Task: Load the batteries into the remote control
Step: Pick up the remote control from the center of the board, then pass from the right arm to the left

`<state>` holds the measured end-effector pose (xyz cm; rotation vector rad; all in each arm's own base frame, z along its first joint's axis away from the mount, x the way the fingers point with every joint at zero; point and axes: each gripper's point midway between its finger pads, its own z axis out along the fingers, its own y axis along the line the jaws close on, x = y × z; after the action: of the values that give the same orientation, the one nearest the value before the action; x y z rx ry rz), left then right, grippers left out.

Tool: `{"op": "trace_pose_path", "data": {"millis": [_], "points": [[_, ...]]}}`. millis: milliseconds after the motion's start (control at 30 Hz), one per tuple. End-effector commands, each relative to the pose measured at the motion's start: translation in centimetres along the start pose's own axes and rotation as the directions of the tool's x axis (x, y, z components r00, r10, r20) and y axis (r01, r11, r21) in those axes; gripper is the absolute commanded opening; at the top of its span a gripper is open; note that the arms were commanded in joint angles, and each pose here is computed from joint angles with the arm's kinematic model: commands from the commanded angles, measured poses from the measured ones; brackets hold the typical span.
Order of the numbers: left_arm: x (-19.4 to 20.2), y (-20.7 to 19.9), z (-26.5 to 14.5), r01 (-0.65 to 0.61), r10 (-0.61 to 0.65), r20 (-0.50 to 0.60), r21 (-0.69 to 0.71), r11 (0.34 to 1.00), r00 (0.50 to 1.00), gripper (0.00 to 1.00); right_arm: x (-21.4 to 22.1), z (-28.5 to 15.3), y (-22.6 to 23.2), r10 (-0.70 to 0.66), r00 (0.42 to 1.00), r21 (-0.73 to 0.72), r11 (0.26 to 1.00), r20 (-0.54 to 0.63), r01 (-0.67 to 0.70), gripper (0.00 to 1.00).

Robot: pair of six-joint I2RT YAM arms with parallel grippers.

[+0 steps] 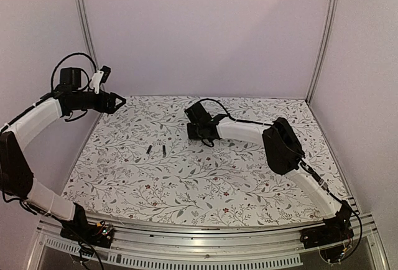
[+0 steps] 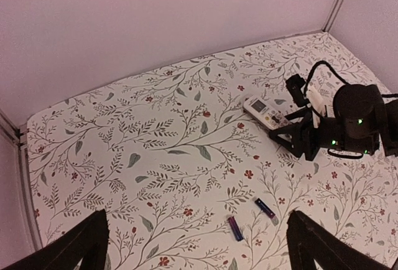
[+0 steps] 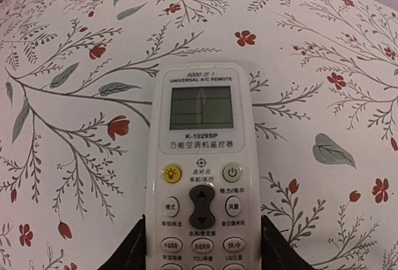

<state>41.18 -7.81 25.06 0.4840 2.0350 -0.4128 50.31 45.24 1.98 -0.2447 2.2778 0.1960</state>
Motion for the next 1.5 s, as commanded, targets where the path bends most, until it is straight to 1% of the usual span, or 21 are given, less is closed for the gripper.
{"op": "trace_pose_path", "data": {"millis": [0, 167, 300, 367, 400, 433, 500, 533, 600, 633, 700, 767, 800, 833, 867, 900, 967, 1167, 1267, 1333, 1467], "points": [[1.0, -2.2, 0.4, -0.1, 0.104, -0.064, 0.052, 0.994, 0.993, 1.0, 1.1, -0.5, 0.6, -0.008, 0.999, -0.08, 0.997, -0.043, 0.005, 0.39], [3.0, -7.0, 0.4, -0.217, 0.246, -0.14, 0.193, 0.957, 0.959, 1.0, -0.4, -3.2, 1.3, -0.02, 0.998, -0.204, 0.979, -0.055, 0.009, 0.3], [4.5, -9.0, -0.7, -0.306, 0.361, -0.228, 0.244, 0.92, 0.904, 0.98, -2.7, -8.2, 2.6, -0.097, 0.995, -0.354, 0.931, -0.021, 0.083, 0.26], [4.9, -9.4, -2.1, -0.376, 0.434, -0.254, 0.248, 0.893, 0.864, 0.98, -2.8, -10.7, 3.2, -0.149, 0.989, -0.433, 0.892, -0.014, 0.128, 0.26], [4.9, -9.7, -2.9, -0.427, 0.485, -0.253, 0.251, 0.869, 0.837, 0.98, -1.9, -11.6, 3.3, -0.191, 0.981, -0.467, 0.87, -0.023, 0.158, 0.26], [4.9, -10.2, -3.9, -0.472, 0.532, -0.253, 0.264, 0.841, 0.808, 0.97, -2.5, -13.7, 3.6, -0.205, 0.979, -0.515, 0.84, -0.005, 0.173, 0.26], [4.0, -11.2, -5.5, -0.571, 0.629, -0.239, 0.271, 0.775, 0.74, 0.95, -2.2, -16.6, 4.1, -0.249, 0.968, -0.594, 0.778, 0.012, 0.207, 0.25], [3.1, -12.1, -6.3, -0.635, 0.686, -0.199, 0.265, 0.725, 0.7, 0.95, -2.6, -18.6, 4.4, -0.253, 0.967, -0.637, 0.741, 0.026, 0.211, 0.24], [1.0, -14.8, -8.1, -0.806, 0.838, -0.043, 0.249, 0.537, 0.544, 0.97, -2.3, -21.5, 4.9, -0.265, 0.964, -0.71, 0.672, 0.034, 0.21, 0.22], [-0.3, -16.2, -8.5, -0.873, 0.883, 0.054, 0.189, 0.45, 0.467, 0.99, -2.0, -22.8, 5.2, -0.272, 0.962, -0.747, 0.632, 0.033, 0.205, 0.21], [-1.3, -19.2, -8.9, -0.954, 0.935, 0.192, 0.07, 0.291, 0.299, 1.0, -2.3, -26.1, 5.7, -0.269, 0.962, -0.81, 0.554, 0.048, 0.195, 0.19], [-0.3, -22.0, -8.2, -0.993, 0.962, 0.25, -0.028, 0.117, 0.107, 1.0, -2.3, -28.1, 5.8, -0.263, 0.964, -0.835, 0.519, 0.048, 0.183, 0.18], [0.0, -22.9, -7.8, -0.995, 0.964, 0.264, -0.078, 0.065, 0.042, 1.0, -2.1, -28.6, 5.8, -0.265, 0.963, -0.836, 0.517, 0.045, 0.181, 0.17], [0.5, -23.5, -7.3, -0.993, 0.962, 0.275, -0.114, 0.033, 0.0, 1.0, -2.1, -29.2, 5.8, -0.267, 0.962, -0.836, 0.516, 0.05, 0.186, 0.17], [0.7, -24.0, -6.9, -0.989, 0.958, 0.285, -0.146, 0.021, -0.021, 1.0, -1.8, -29.8, 6.0, -0.279, 0.959, -0.838, 0.509, 0.056, 0.197, 0.17], [1.0, -24.2, -6.6, -0.988, 0.955, 0.294, -0.156, 0.016, -0.03, 1.0, -1.8, -30.6, 6.1, -0.289, 0.955, -0.84, 0.499, 0.071, 0.213, 0.17], [1.5, -24.5, -5.8, -0.99, 0.952, 0.306, -0.142, 0.024, -0.021, 1.0, -1.2, -31.8, 6.6, -0.312, 0.946, -0.849, 0.476, 0.082, 0.23, 0.17], [0.9, -24.7, -3.4, -0.985, 0.955, 0.289, -0.135, 0.105, 0.062, 0.99, -0.1, -34.5, 7.9, -0.348, 0.931, -0.88, 0.404, 0.107, 0.252, 0.15], [0.8, -24.4, -2.1, -0.983, 0.959, 0.255, -0.104, 0.152, 0.121, 0.98, 0.0, -35.1, 8.2, -0.354, 0.928, -0.887, 0.382, 0.116, 0.257, 0.15], [1.0, -24.2, -1.4, -0.981, 0.959, 0.24, -0.08, 0.175, 0.151, 0.92, 0.1, -35.5, 8.4, -0.357, 0.926, -0.893, 0.368, 0.121, 0.259, 0.15], [1.1, -24.9, -1.6, -0.979, 0.946, 0.273, -0.051, 0.196, 0.175, 0.68, -0.1, -35.8, 8.6, -0.353, 0.926, -0.893, 0.363, 0.131, 0.265, 0.15]]}}
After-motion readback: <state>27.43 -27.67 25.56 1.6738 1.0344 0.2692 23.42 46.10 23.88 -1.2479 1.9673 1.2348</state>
